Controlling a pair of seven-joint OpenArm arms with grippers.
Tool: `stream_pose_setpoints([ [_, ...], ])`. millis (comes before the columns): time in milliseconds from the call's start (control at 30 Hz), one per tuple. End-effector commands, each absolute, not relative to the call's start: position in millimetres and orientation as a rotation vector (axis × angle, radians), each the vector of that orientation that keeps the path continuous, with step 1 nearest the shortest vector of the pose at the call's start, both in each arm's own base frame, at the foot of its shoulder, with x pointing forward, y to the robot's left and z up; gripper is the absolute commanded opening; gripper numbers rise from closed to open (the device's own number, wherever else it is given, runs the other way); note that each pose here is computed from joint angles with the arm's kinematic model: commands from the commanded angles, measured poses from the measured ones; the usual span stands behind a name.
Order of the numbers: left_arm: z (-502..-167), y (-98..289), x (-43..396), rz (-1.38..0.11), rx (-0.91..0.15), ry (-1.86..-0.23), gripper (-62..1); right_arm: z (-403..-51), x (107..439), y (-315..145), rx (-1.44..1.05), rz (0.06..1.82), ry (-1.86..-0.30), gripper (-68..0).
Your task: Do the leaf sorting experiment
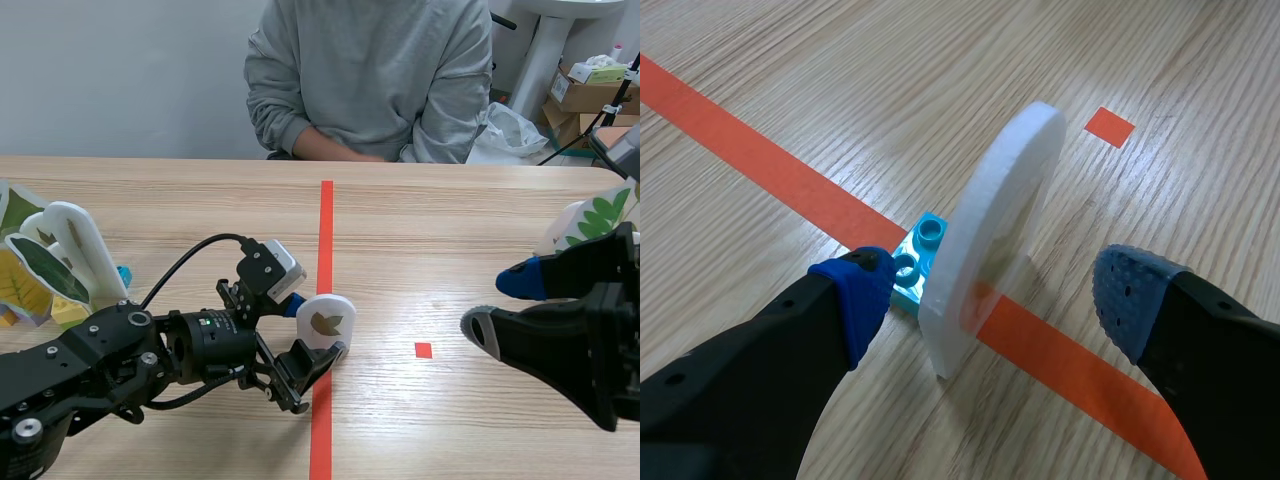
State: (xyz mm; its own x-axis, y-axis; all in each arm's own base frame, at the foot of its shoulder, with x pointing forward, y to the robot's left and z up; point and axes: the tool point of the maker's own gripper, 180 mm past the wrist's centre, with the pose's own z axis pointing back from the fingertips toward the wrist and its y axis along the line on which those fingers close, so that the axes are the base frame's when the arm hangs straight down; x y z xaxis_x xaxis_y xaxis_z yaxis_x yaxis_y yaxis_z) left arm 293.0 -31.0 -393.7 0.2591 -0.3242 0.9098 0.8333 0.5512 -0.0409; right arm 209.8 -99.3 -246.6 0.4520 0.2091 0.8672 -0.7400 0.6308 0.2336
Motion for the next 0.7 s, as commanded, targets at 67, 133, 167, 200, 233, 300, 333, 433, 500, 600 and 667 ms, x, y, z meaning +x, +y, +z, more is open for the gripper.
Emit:
stream_pose_setpoints([
  [67,-382.0,-35.8,298.8,-0.844,-0.613,-1.068,-21.5,-239.8,213.5,-100.0,0.668,0.657,-0.946,-26.4],
  [133,-380.9,-36.1,299.1,-0.842,-0.616,-1.074,-26.2,-239.8,213.5,-100.0,0.668,0.657,-0.946,-26.4],
  [167,-380.1,-36.5,299.2,-0.841,-0.619,-1.078,-28.1,-239.8,213.6,-100.0,0.668,0.657,-0.947,-26.4],
  [200,-379.7,-37.0,299.3,-0.841,-0.620,-1.080,-29.7,-239.5,213.7,-99.9,0.669,0.656,-0.948,-26.4],
  [233,-379.5,-37.5,299.2,-0.840,-0.621,-1.080,-31.0,-239.5,213.9,-100.0,0.667,0.657,-0.949,-26.4],
  [300,-378.9,-39.1,298.9,-0.839,-0.625,-1.082,-33.2,-239.5,214.0,-100.1,0.666,0.657,-0.949,-26.4],
  [333,-378.6,-39.9,298.9,-0.838,-0.627,-1.083,-34.5,-239.6,214.0,-100.1,0.666,0.658,-0.949,-26.4],
  [433,-377.0,-44.0,298.6,-0.835,-0.636,-1.087,-39.6,-239.9,214.5,-100.7,0.659,0.662,-0.952,-26.4],
  [500,-375.2,-47.2,298.5,-0.832,-0.645,-1.093,-42.7,-240.0,214.8,-101.0,0.655,0.664,-0.954,-26.4],
  [600,-373.8,-50.6,298.3,-0.829,-0.652,-1.097,-47.1,-240.2,215.0,-101.2,0.652,0.665,-0.955,-26.4],
  [667,-373.4,-51.7,298.2,-0.828,-0.655,-1.098,-50.1,-240.2,215.0,-101.2,0.652,0.665,-0.955,-26.4],
])
